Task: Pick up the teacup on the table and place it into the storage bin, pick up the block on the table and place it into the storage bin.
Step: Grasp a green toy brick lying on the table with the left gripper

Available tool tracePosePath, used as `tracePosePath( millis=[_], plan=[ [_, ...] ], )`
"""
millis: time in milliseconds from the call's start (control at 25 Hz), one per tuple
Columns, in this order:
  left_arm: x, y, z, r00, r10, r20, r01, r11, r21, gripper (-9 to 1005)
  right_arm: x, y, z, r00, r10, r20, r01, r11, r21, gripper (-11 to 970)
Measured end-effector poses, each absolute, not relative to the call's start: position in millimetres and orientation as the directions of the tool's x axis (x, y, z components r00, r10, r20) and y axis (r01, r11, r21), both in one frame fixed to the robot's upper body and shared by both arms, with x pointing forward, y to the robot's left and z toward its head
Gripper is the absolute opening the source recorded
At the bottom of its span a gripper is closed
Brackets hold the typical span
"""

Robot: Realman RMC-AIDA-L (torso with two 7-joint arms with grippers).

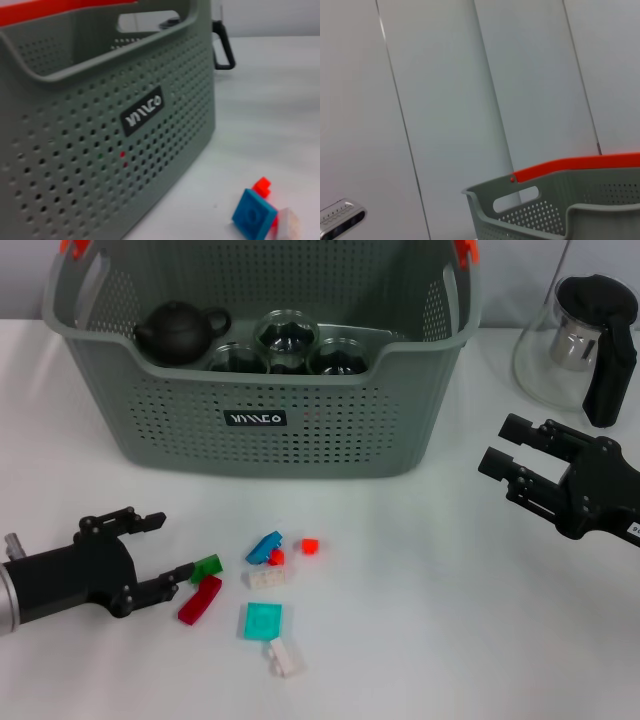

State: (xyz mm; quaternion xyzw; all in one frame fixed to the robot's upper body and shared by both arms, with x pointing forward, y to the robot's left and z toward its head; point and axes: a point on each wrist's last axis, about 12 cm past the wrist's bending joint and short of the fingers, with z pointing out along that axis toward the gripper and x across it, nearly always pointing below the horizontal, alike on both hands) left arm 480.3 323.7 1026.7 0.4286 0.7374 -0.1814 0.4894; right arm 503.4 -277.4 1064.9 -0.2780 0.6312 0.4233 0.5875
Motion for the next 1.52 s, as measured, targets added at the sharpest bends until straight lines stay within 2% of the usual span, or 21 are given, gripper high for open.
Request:
tracePosePath(
  millis=[440, 1520],
  plan=[
    [479.2, 317.7, 1016.3, -0.161, 0.465, -0.871, 0.807, 0.569, 0.155, 717, 502.2, -277.9, 1064.3, -0.157, 0.148, -0.976, -0.847, 0.488, 0.211, 577],
    [484.2, 310.7, 1011.9, -0.162, 0.47, -0.867, 0.809, 0.567, 0.156, 716, 500.0, -279.2, 1063.0, -0.161, 0.149, -0.976, -0.844, 0.491, 0.215, 576]
  ],
)
